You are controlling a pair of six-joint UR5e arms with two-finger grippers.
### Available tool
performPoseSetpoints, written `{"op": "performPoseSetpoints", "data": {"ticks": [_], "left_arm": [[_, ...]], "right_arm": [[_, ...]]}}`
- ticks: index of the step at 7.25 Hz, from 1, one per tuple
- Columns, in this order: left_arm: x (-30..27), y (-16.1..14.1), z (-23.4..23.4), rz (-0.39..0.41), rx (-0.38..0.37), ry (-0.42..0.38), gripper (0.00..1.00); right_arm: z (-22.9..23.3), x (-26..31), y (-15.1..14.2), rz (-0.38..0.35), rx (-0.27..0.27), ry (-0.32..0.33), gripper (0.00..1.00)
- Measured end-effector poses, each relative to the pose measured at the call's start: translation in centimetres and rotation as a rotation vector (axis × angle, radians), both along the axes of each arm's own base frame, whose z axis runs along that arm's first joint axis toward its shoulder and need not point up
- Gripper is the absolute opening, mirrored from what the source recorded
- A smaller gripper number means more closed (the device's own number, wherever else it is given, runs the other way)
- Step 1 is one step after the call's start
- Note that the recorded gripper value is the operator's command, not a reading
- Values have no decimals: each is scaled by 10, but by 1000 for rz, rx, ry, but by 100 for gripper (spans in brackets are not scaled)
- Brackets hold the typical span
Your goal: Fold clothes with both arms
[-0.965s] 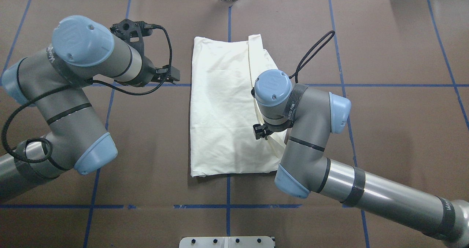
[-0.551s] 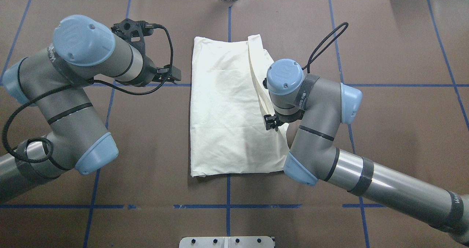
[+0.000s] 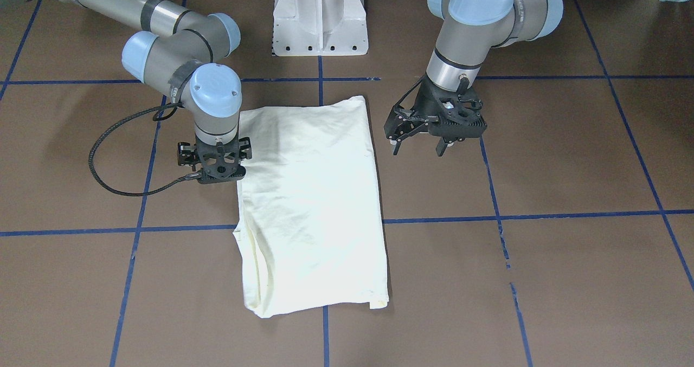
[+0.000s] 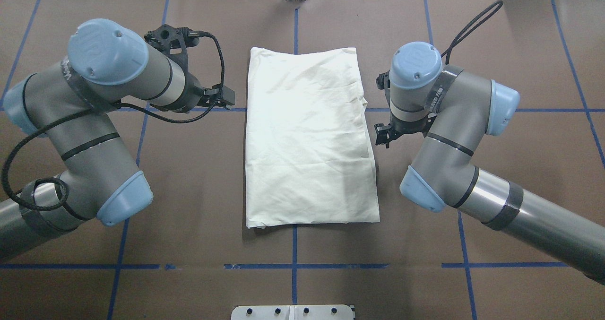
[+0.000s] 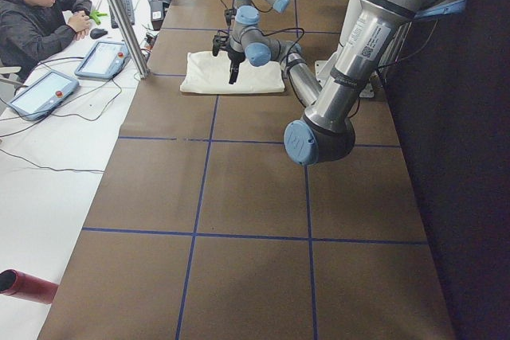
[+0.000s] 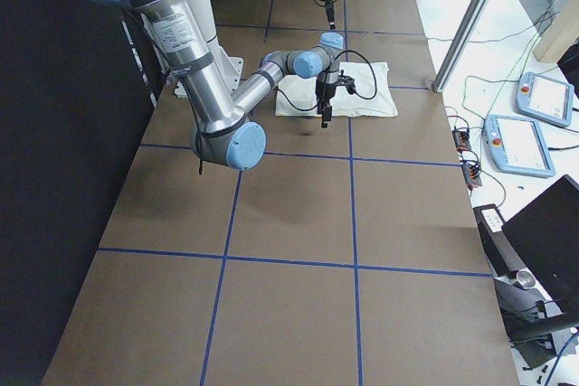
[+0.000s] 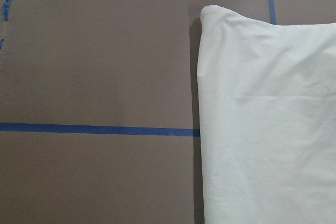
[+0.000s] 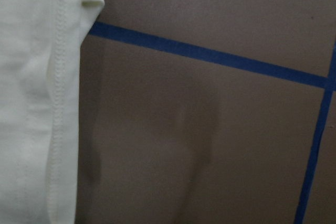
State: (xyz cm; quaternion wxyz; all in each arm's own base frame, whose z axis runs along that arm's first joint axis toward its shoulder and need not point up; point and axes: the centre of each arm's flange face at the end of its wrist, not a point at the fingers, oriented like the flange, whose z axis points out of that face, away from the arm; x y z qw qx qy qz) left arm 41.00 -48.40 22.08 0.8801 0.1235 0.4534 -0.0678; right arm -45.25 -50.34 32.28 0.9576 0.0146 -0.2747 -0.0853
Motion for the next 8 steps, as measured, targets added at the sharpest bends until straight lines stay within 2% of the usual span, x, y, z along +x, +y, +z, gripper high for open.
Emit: {"op": "performPoseSetpoints", "data": {"ticks": [2, 3, 5, 6, 8], "left_arm": [[3, 6, -2, 6, -18, 13, 100], [20, 22, 0, 11, -88, 45, 100], [78, 87, 0, 7, -284, 117, 96], [104, 119, -1, -2, -345, 128, 93], [136, 158, 7, -9, -381, 110, 90]], "right_arm": [[-43, 11, -11, 4, 25, -90, 100], [-62, 17, -6, -3, 34, -149, 100], [-88, 31, 9, -12, 28, -236, 100], [-92, 35, 14, -4, 16, -255, 100], [-93, 39, 19, 4, 10, -269, 100]]}}
